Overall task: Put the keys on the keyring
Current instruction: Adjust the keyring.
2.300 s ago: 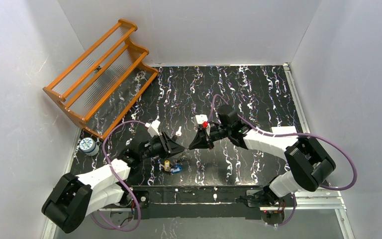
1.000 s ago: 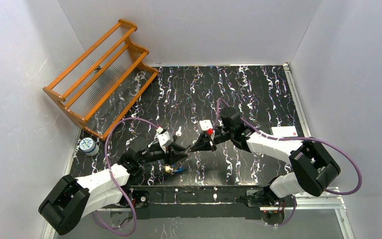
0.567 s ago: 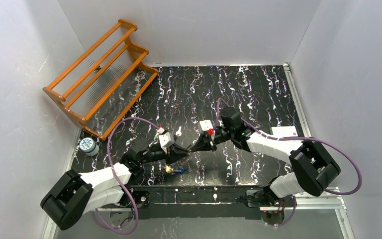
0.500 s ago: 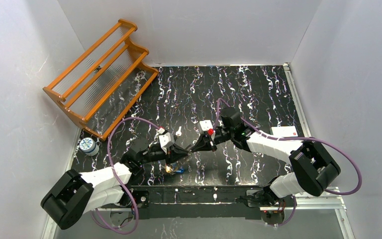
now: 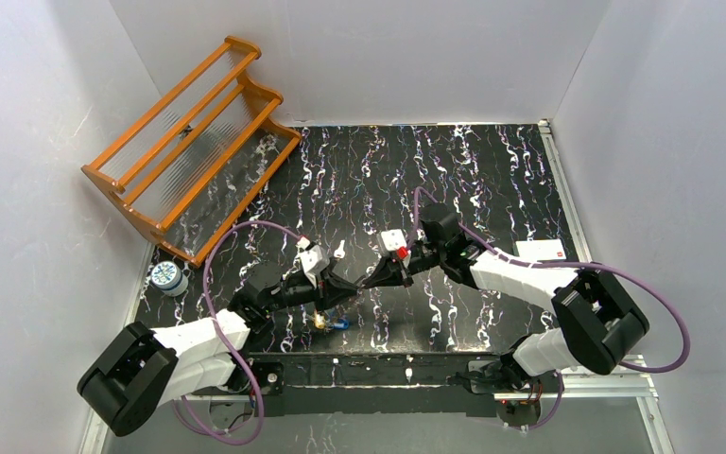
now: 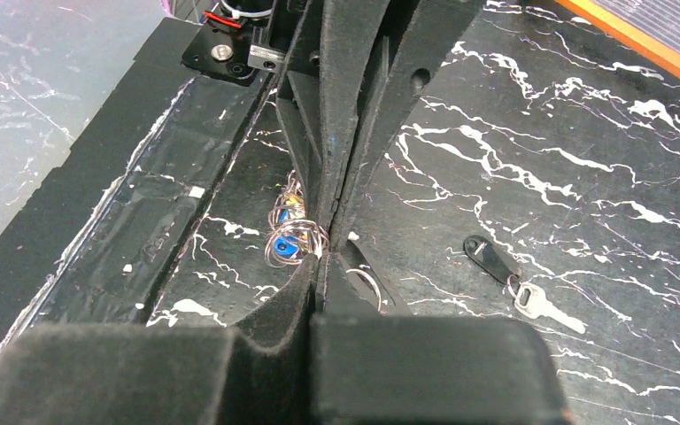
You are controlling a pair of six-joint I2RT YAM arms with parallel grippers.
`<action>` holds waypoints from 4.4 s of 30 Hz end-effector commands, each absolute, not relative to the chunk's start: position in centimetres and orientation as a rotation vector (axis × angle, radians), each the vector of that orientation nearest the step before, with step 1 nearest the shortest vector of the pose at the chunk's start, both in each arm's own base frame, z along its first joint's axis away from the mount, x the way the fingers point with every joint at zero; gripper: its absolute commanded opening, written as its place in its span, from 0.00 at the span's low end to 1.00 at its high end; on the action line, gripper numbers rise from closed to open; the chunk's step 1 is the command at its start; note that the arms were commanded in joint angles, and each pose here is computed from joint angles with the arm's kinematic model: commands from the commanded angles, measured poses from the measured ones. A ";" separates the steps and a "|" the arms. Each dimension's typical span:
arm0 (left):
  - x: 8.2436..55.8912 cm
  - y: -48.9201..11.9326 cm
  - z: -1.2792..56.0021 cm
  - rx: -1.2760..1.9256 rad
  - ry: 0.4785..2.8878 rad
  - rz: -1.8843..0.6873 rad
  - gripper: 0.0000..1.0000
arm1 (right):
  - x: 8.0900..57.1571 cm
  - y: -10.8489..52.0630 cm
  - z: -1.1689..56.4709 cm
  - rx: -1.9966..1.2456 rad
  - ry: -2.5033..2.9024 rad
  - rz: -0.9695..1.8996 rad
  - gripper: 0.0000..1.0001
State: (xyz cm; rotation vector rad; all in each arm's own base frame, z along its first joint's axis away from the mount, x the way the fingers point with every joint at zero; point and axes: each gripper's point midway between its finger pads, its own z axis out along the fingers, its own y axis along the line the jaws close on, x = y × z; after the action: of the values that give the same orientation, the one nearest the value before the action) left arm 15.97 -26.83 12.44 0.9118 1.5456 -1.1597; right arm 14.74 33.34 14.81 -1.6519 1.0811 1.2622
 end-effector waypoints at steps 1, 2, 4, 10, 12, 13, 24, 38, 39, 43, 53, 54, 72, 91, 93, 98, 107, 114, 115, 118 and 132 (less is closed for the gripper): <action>16.2 -26.9 13.0 0.776 1.620 -1.212 0.00 | 14.1 33.5 16.5 -1.671 0.945 1.243 0.01; 16.3 -26.7 12.9 0.748 1.634 -1.211 0.00 | 14.0 33.4 16.6 -1.674 0.934 1.242 0.01; 16.7 -26.4 13.0 0.687 1.656 -1.203 0.00 | 13.8 33.3 16.7 -1.680 0.912 1.239 0.01; 18.2 -25.5 12.8 0.500 1.759 -1.166 0.00 | 13.5 33.2 16.7 -1.692 0.875 1.228 0.01; 18.5 -25.5 12.6 0.468 1.797 -1.161 0.00 | 13.5 33.1 16.7 -1.694 0.867 1.225 0.01; 18.6 -25.6 12.6 0.462 1.813 -1.161 0.00 | 13.5 33.1 16.7 -1.697 0.864 1.223 0.01; 17.1 -26.4 13.3 0.699 1.731 -1.169 0.00 | 13.7 33.1 16.6 -1.704 0.867 1.206 0.01; 14.8 -25.8 13.3 0.964 1.515 -1.102 0.35 | 13.6 33.1 16.9 -1.703 0.864 1.215 0.01; 14.9 -25.9 13.1 0.969 1.518 -1.097 0.35 | 13.6 33.1 16.9 -1.704 0.862 1.216 0.01; 15.4 -26.2 13.1 0.980 1.516 -1.076 0.35 | 13.5 33.2 17.0 -1.704 0.861 1.219 0.01; 15.9 -26.7 13.8 0.958 1.477 -1.082 0.28 | 13.5 33.2 17.0 -1.706 0.866 1.234 0.01; 15.9 -26.8 13.9 0.956 1.468 -1.081 0.27 | 13.5 33.2 17.0 -1.706 0.865 1.234 0.01; 16.0 -28.2 14.1 0.988 1.427 -1.107 0.22 | 13.4 33.3 17.1 -1.708 0.860 1.244 0.01; 17.4 -28.1 13.5 0.714 1.621 -1.178 0.00 | 13.2 33.2 17.3 -1.715 0.832 1.234 0.01; 17.8 -28.0 13.2 0.648 1.669 -1.187 0.00 | 13.1 33.2 17.4 -1.719 0.825 1.233 0.01; 18.5 -28.3 12.5 0.544 1.763 -1.214 0.00 | 12.9 33.3 17.3 -1.731 0.816 1.229 0.01; 19.3 -28.7 11.7 0.446 1.864 -1.227 0.00 | 12.8 33.5 17.5 -1.755 0.800 1.187 0.01; 19.8 -28.2 11.5 0.383 1.894 -1.195 0.00 | 13.0 33.7 17.5 -1.766 0.799 1.130 0.01; 19.9 -28.0 11.6 0.369 1.892 -1.188 0.00 | 13.0 33.7 17.5 -1.763 0.802 1.124 0.01; 20.1 -27.4 12.0 0.323 1.876 -1.173 0.00 | 13.4 33.8 17.8 -1.732 0.837 1.114 0.01; 20.6 -24.0 14.8 0.190 1.703 -1.090 0.00 | 14.2 34.1 18.1 -1.505 1.095 1.218 0.01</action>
State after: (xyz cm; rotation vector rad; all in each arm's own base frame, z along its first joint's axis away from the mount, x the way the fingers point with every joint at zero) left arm 19.70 -24.96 14.29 0.2331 1.7444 -1.1489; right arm 14.52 33.87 16.16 -1.5747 1.1333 1.1896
